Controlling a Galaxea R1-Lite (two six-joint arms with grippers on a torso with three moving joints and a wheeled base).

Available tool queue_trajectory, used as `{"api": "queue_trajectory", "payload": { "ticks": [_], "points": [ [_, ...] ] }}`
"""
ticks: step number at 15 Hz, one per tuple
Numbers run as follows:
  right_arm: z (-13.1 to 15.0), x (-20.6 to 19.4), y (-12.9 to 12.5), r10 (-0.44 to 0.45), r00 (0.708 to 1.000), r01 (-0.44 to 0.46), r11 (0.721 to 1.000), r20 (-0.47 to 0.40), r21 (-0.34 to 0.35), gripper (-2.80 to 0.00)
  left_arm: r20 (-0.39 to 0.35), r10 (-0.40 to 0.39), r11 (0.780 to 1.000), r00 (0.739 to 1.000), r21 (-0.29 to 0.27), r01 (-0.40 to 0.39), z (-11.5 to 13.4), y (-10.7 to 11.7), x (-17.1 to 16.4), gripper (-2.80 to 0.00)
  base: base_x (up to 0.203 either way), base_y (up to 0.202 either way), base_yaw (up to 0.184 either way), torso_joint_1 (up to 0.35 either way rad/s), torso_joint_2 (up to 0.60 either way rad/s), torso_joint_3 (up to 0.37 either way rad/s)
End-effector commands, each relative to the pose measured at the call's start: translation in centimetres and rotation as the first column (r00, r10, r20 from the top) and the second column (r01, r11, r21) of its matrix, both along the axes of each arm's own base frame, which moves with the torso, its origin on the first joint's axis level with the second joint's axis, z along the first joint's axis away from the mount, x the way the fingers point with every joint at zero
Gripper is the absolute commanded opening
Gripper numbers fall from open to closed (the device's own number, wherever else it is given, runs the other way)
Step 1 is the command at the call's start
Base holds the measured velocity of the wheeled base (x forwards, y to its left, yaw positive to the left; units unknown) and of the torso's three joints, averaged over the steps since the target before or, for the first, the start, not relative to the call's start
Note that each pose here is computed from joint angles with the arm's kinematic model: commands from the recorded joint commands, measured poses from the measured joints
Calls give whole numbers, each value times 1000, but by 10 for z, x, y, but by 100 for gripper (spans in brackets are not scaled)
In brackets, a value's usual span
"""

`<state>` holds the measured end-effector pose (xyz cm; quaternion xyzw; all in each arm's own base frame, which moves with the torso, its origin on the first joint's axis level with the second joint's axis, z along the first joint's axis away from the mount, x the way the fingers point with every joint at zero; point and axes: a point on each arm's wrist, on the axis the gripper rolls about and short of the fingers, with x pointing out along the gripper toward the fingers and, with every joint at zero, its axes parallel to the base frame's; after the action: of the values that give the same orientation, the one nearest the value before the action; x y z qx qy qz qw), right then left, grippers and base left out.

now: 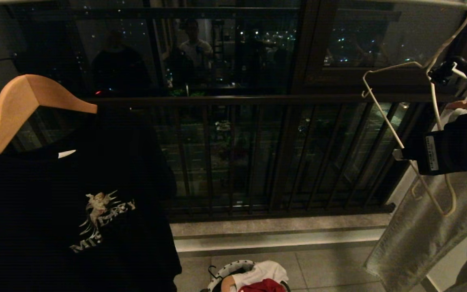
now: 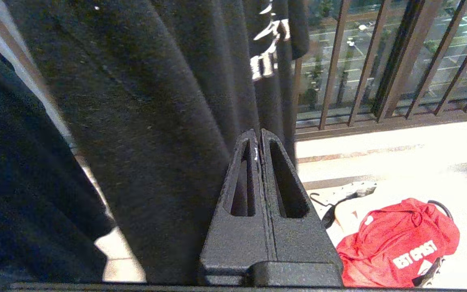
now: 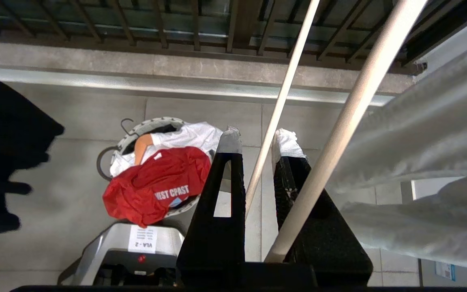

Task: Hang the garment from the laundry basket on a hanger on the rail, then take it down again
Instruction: Pick up the clothes rack on the clothesline

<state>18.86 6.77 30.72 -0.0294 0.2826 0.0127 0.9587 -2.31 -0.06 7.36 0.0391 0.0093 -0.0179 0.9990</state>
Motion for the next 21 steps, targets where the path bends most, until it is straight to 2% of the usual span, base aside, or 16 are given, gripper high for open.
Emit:
{"api": "queue_trajectory", "payload": {
  "ticks": [1, 8, 15, 21],
  "points": [
    [3, -6, -2, -1, 1000, 1, 1000, 14, 5, -280, -1, 0, 1000, 1000, 1, 0, 0, 0, 0, -280, 0, 0, 0, 0, 0, 0],
    [7, -22, -6, 31, 999, -30, 1000, 42, -9, -280, -1, 0, 1000, 1000, 0, 0, 0, 0, 0, -280, 0, 0, 0, 0, 0, 0],
    [15, -40, -1, 104, 990, -105, 994, 91, 5, -280, 0, -1, 1000, 1000, 0, 1, 0, 0, 0, -280, 0, 0, 0, 0, 0, 0],
    [23, -69, 0, 214, 959, -220, 975, 184, 15, -280, -1, 0, 1000, 1000, 0, 0, 0, 0, 0, -280, 0, 0, 0, 0, 0, 0]
  ]
}}
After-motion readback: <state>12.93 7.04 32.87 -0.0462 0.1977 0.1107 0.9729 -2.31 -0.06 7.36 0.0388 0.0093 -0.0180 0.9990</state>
